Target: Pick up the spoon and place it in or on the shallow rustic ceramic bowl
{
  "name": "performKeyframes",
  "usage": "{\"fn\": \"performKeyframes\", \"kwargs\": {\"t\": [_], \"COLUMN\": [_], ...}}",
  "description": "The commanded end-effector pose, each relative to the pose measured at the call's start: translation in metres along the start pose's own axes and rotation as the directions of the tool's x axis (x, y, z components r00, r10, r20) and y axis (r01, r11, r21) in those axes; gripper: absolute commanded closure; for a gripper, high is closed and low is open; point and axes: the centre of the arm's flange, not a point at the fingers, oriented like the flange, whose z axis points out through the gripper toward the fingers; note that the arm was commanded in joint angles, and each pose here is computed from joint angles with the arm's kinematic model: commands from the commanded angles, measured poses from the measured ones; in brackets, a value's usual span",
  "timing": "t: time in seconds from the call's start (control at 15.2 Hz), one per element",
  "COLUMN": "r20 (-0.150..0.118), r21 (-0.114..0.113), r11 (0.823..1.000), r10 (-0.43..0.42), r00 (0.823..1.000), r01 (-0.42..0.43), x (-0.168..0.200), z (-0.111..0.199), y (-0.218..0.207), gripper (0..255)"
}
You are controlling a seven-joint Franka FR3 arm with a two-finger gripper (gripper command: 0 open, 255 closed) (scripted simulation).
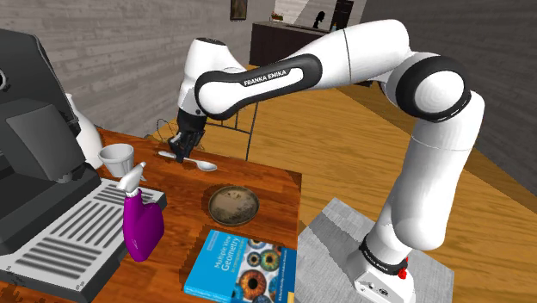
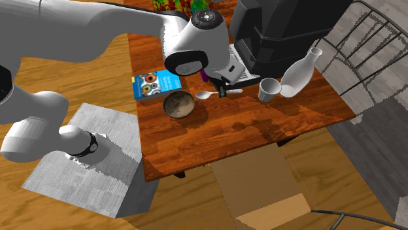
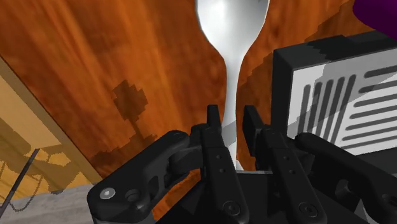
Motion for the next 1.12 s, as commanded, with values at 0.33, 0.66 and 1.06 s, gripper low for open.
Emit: {"fn": "performKeyframes", "kwargs": {"t": [0.33,0.66,1.06], "r20": [0.000,0.000,0.000], "r21": [0.000,0.000,0.000], "r11": [1.000,1.000,1.000], "r10": [0.000,0.000,0.000], "r00": [1.000,1.000,1.000], "r01": [0.000,0.000,0.000], "x": [-0.085,-0.148,-0.176], "z": [-0.026,-0.044,-0.025], "y": [-0.011,-0.019,-0.019], "gripper": [255,255,255]}}
